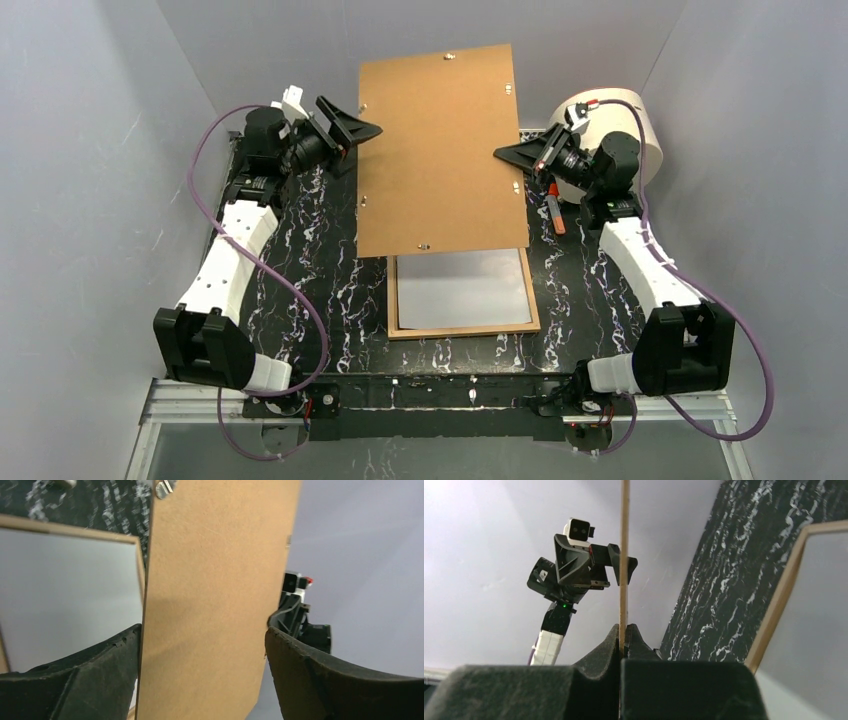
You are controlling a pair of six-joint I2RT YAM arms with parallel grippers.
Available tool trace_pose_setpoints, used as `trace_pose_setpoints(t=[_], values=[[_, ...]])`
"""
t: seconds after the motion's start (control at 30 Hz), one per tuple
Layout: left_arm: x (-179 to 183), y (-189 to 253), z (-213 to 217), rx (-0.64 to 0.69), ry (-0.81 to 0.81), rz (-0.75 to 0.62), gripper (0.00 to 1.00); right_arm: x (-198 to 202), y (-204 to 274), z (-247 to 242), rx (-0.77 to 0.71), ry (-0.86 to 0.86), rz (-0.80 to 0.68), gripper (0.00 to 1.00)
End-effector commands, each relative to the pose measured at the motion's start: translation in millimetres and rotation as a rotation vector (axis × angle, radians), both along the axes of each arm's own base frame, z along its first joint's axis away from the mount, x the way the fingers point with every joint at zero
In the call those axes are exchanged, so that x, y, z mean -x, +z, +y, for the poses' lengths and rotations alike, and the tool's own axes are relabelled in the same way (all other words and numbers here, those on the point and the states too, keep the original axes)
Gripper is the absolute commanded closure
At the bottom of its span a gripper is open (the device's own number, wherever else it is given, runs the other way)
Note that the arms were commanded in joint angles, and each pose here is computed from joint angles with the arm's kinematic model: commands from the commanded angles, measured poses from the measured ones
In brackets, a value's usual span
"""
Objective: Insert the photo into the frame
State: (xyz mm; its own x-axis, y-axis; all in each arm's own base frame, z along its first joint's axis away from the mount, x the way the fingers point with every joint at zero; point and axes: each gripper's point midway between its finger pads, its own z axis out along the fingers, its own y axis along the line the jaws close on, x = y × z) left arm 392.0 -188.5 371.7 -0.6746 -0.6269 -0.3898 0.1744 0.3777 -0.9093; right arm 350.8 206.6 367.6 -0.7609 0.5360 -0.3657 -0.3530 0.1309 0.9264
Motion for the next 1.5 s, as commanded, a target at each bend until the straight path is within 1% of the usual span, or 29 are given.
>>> trace_pose_setpoints(t=[0.0,0.1,0.2,0.3,0.4,0.53,0.63,0.87,0.97,1.03,1.2,1.27,1.47], values=[[17,-37,17,-0.159,0.018,0.040,0.10,-3,-29,-13,0.134,-0.109,0.014,0.99],[16,-73,27,-0.239,0.036,0.115,0.08,1,-56,-16,0.172,-0.123,0.071,0.99],[16,-105,31,-0.270,0.039,0.183,0.07,5,-71,-16,0.187,-0.121,0.085,0.99],[16,-137,35,-0.303,0.042,0.248,0.07,7,-87,-18,0.244,-0.125,0.088,0.99],[18,-175,40,-0.358,0.036,0.306,0.14,13,-104,-21,0.295,-0.126,0.084,0.99],[24,-224,43,-0.403,0.012,0.401,0.18,23,-121,-20,0.346,-0.089,0.041,0.99],[29,-251,41,-0.403,-0.002,0.460,0.20,26,-134,-21,0.382,-0.079,0.043,0.99],[39,-293,24,-0.407,-0.058,0.534,0.26,32,-149,-18,0.389,-0.036,0.060,0.99],[44,-309,15,-0.429,-0.078,0.558,0.30,32,-157,-18,0.388,-0.027,0.099,0.99],[47,-318,10,-0.447,-0.087,0.570,0.34,33,-159,-16,0.382,-0.011,0.116,0.99],[52,-334,6,-0.495,-0.088,0.591,0.49,32,-170,-15,0.379,0.002,0.174,0.99],[54,-337,7,-0.509,-0.084,0.596,0.53,32,-176,-15,0.384,0.006,0.205,0.99],[63,-350,9,-0.535,-0.085,0.625,0.62,30,-191,-16,0.403,0.015,0.266,0.99]])
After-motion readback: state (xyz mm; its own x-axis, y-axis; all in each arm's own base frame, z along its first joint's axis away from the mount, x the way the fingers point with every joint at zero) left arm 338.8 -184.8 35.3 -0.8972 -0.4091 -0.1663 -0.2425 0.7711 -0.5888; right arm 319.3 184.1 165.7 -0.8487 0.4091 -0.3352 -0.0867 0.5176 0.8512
